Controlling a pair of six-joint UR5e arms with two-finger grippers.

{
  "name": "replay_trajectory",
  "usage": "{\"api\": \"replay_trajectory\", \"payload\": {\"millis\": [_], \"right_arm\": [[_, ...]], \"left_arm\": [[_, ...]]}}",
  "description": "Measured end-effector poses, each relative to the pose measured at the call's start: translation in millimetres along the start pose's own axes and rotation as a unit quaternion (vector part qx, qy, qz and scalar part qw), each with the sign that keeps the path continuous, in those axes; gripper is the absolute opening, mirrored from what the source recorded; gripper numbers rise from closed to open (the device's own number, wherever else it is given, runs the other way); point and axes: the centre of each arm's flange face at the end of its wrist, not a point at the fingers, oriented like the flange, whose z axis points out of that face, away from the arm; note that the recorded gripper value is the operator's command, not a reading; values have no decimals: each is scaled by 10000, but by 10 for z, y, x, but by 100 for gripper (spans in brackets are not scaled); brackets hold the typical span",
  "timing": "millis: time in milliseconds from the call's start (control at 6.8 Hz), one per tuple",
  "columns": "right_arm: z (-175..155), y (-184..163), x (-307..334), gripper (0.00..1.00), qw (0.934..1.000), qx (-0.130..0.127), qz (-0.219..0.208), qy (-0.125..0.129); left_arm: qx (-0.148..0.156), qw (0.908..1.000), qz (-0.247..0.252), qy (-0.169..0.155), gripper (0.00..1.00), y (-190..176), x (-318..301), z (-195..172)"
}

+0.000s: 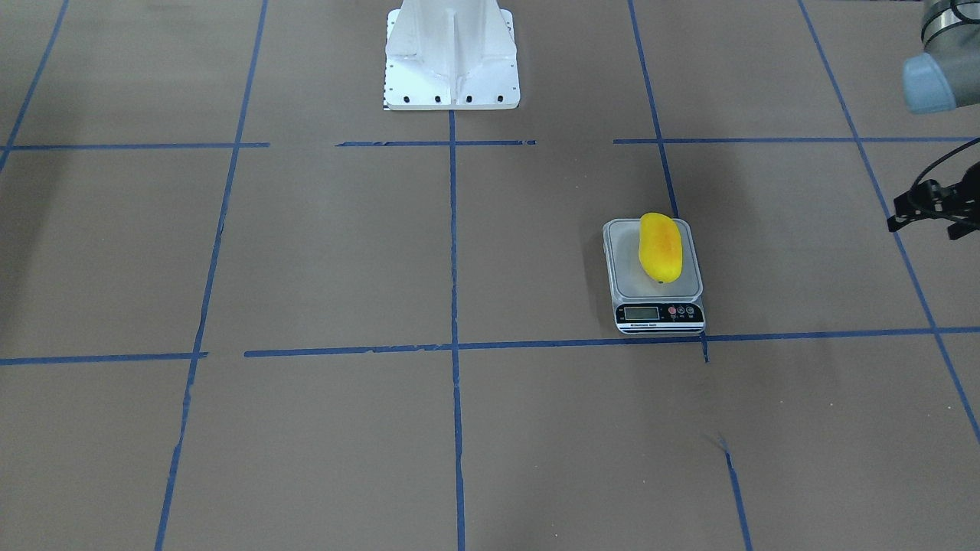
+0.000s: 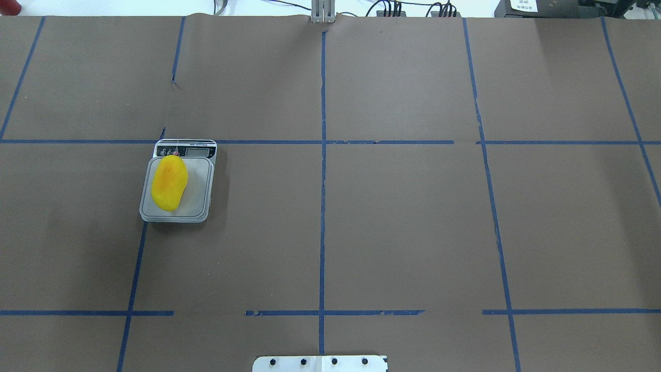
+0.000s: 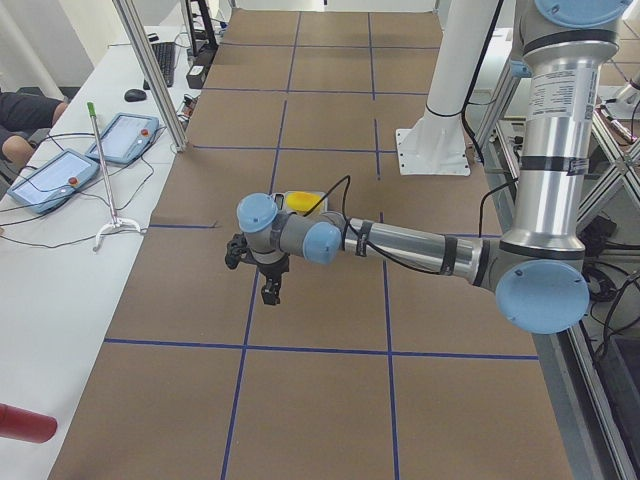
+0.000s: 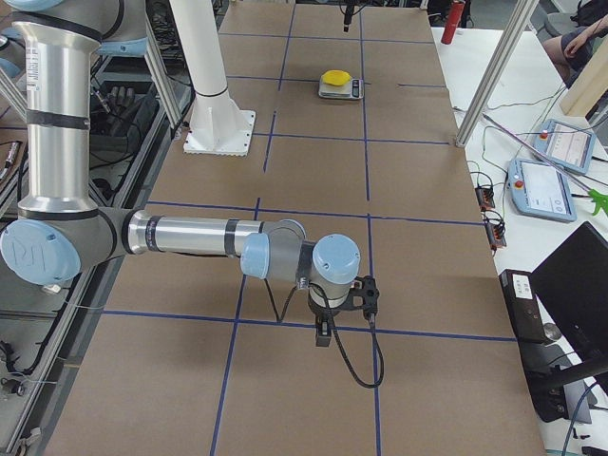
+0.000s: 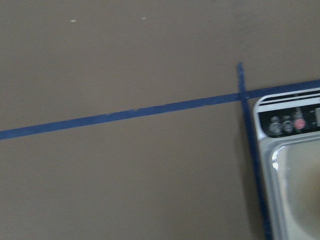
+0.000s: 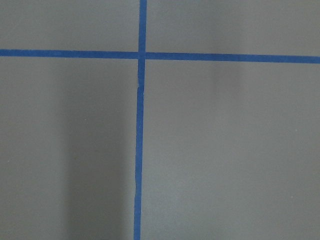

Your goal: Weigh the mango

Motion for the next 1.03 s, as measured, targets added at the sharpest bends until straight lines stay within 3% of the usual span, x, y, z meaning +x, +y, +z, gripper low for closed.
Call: {"api": "replay_trajectory", "payload": {"millis": [441, 1029], "right_arm": [[1, 2, 1, 100, 10000, -1, 1, 0], [1, 1, 1, 100, 10000, -1, 1, 0]], "left_arm": [[68, 9988, -477, -82, 100, 390, -1048, -157], [-60, 9979, -648, -50, 100, 554, -1312, -494]]}}
